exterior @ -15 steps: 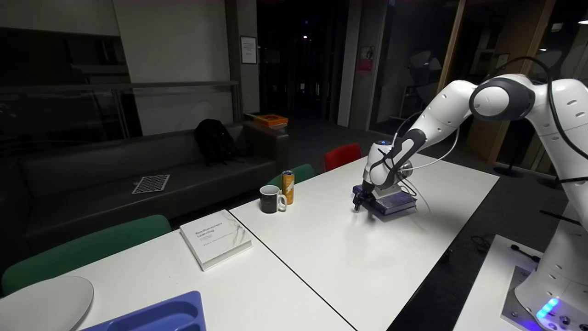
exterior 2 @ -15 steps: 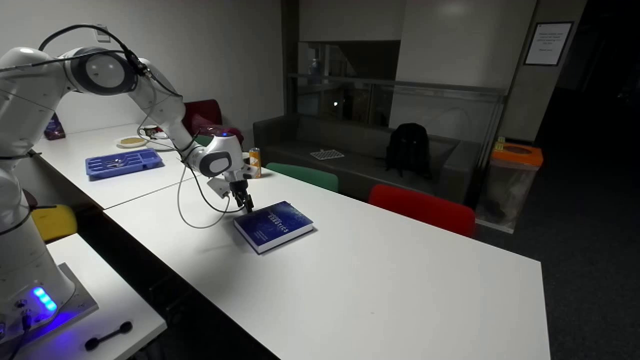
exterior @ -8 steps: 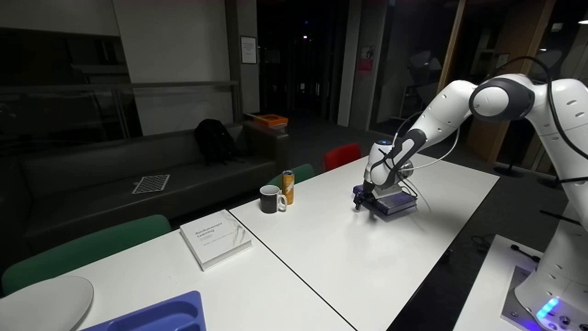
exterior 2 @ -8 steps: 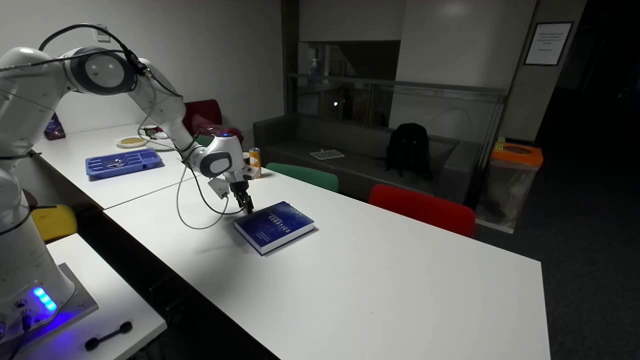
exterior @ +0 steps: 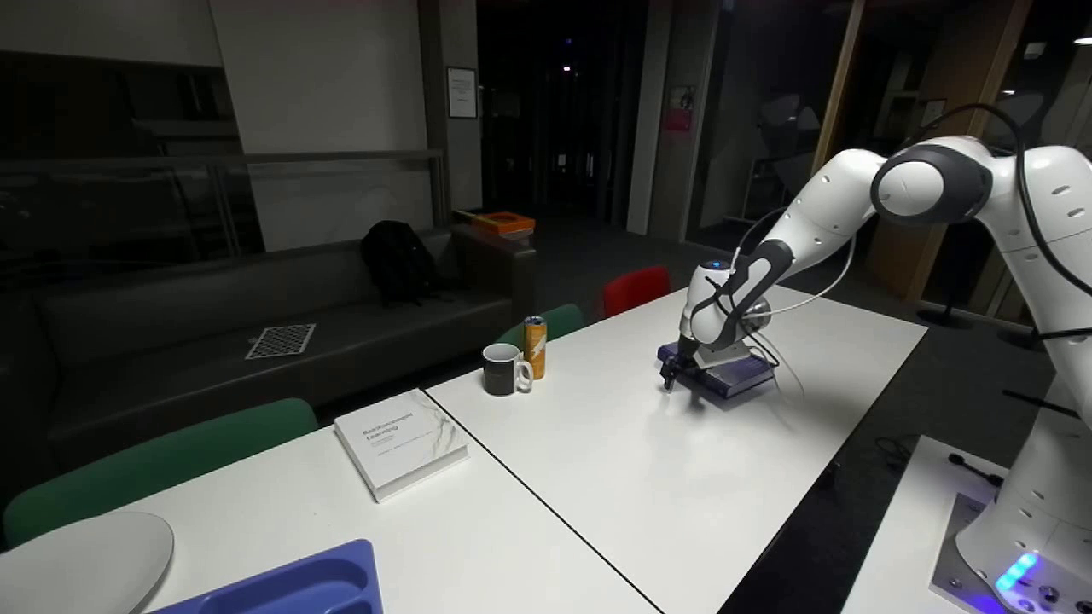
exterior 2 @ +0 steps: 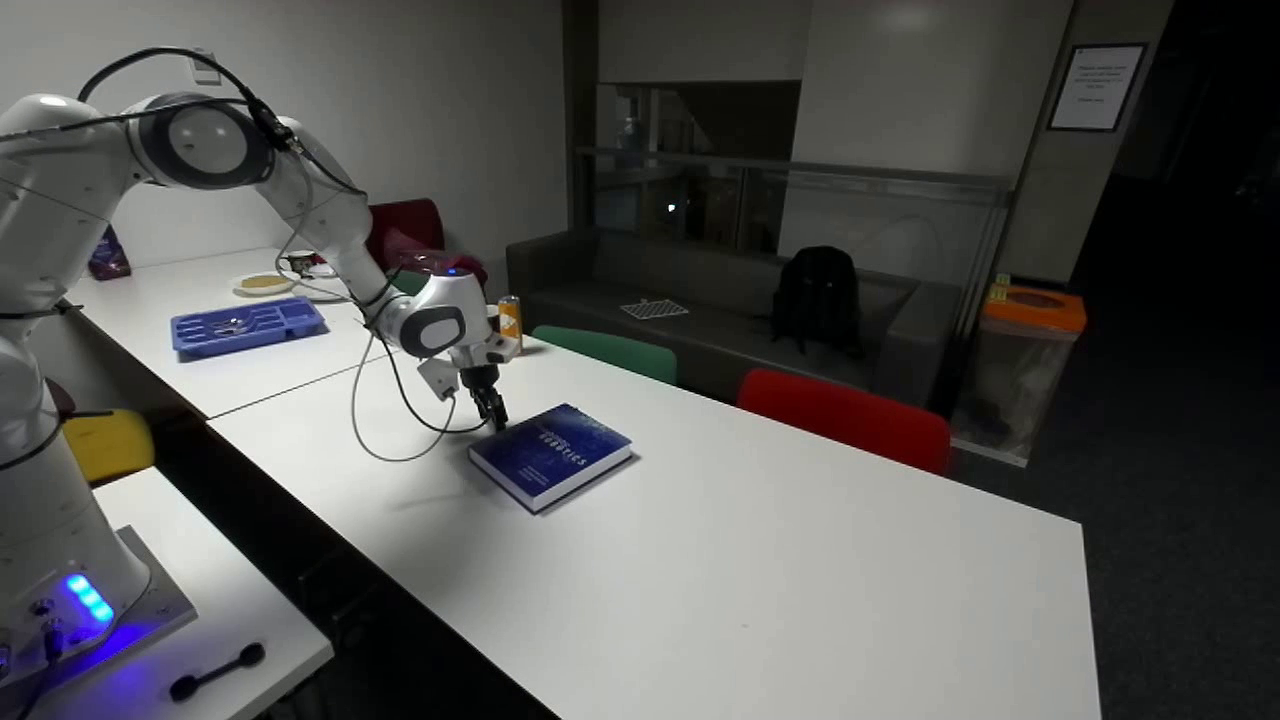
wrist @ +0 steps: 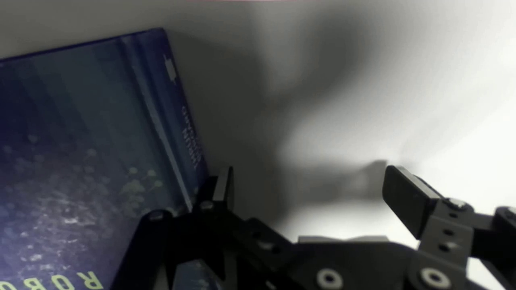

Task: Close the blue book on the table.

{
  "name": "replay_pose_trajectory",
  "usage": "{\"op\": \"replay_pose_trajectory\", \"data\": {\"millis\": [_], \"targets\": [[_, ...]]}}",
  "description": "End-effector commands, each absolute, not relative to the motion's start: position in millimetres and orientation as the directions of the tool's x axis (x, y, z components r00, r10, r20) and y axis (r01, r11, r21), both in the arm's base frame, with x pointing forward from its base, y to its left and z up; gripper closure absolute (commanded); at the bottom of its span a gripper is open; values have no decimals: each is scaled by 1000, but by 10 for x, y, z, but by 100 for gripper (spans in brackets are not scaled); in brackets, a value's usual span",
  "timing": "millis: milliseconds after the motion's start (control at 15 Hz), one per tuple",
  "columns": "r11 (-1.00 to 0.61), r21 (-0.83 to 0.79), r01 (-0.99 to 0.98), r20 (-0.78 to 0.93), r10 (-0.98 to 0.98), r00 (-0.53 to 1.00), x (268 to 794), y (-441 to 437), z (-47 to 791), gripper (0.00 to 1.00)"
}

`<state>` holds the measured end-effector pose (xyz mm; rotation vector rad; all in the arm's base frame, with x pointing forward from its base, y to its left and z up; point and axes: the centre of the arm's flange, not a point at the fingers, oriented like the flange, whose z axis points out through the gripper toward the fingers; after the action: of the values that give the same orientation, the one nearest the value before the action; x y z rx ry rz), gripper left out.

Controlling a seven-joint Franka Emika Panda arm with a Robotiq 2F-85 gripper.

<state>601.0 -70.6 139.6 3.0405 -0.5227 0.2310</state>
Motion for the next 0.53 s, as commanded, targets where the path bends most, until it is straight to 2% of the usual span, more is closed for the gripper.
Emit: {"op": "replay_pose_trajectory", "data": {"millis": [0,467], "targets": [[-929,33,-368,172,-358,918,5860,-779,1473,0],[-923,44,-382,167,-370,914,5798,-812,1457,0]]}}
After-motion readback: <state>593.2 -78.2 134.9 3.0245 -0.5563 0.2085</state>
